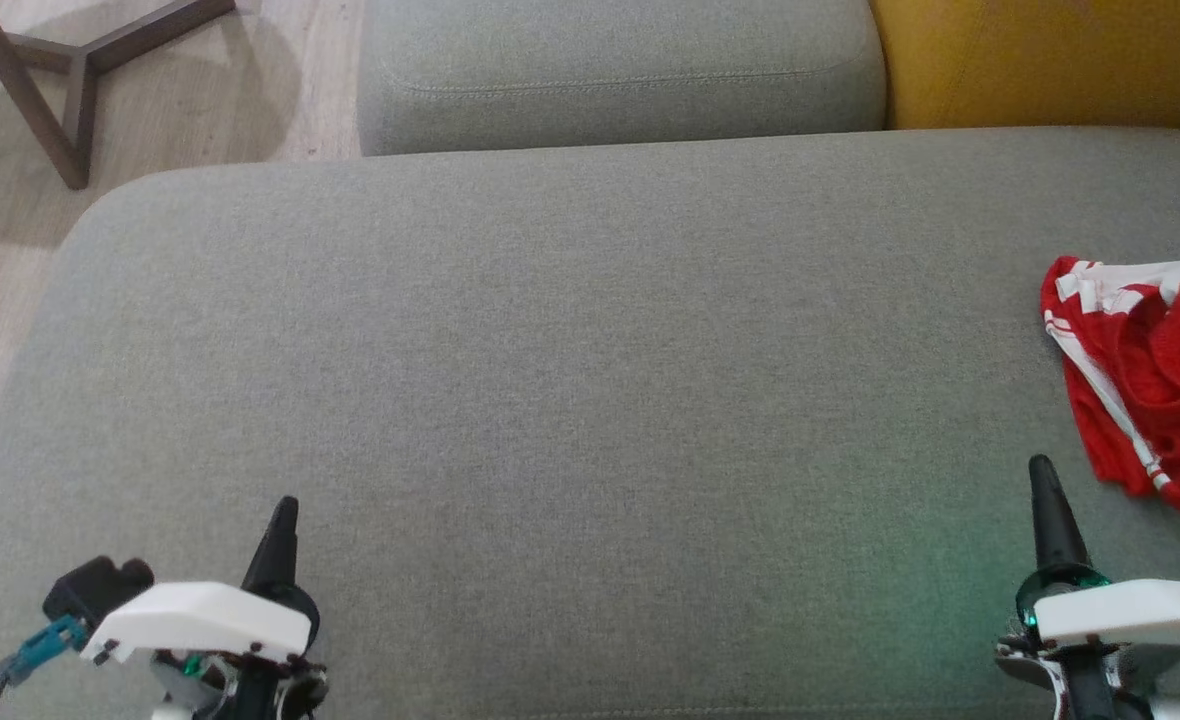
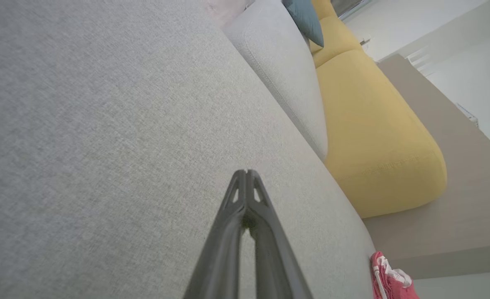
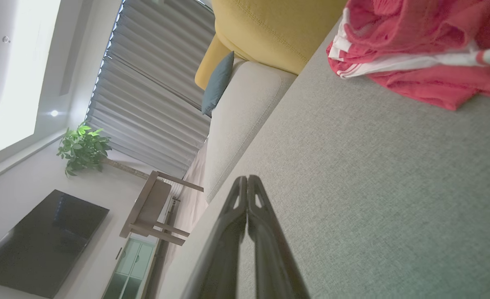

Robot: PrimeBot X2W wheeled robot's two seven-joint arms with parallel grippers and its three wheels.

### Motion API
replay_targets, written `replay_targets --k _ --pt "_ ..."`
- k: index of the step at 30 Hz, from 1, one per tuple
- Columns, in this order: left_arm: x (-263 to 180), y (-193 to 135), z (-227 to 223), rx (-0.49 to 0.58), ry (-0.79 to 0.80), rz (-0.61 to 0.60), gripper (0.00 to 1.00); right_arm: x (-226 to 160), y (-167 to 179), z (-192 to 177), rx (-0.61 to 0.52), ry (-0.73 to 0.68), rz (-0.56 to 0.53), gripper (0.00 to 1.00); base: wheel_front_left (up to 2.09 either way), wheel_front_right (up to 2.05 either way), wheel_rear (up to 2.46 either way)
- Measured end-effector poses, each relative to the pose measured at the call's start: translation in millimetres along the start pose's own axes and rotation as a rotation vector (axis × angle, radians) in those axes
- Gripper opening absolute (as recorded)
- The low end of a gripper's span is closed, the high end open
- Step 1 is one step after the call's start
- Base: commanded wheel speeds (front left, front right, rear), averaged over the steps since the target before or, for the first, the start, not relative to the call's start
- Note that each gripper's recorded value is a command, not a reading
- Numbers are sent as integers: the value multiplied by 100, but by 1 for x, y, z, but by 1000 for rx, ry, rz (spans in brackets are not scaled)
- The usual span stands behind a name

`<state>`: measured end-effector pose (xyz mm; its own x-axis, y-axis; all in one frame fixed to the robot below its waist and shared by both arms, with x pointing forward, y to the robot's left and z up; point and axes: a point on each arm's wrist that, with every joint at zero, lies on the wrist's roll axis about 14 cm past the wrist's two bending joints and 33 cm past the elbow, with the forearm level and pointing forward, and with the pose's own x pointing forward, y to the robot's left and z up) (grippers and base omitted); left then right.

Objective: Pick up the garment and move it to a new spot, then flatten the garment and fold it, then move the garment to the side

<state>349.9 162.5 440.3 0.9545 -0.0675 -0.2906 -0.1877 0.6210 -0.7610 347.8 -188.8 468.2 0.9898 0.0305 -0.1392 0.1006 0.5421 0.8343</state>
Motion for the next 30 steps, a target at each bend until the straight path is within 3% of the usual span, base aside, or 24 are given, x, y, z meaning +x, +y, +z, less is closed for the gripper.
replay_targets --k 30 --pt "6 -7 21 -381 -38 -75 0 14 2 11 333 -41 14 0 0 0 0"
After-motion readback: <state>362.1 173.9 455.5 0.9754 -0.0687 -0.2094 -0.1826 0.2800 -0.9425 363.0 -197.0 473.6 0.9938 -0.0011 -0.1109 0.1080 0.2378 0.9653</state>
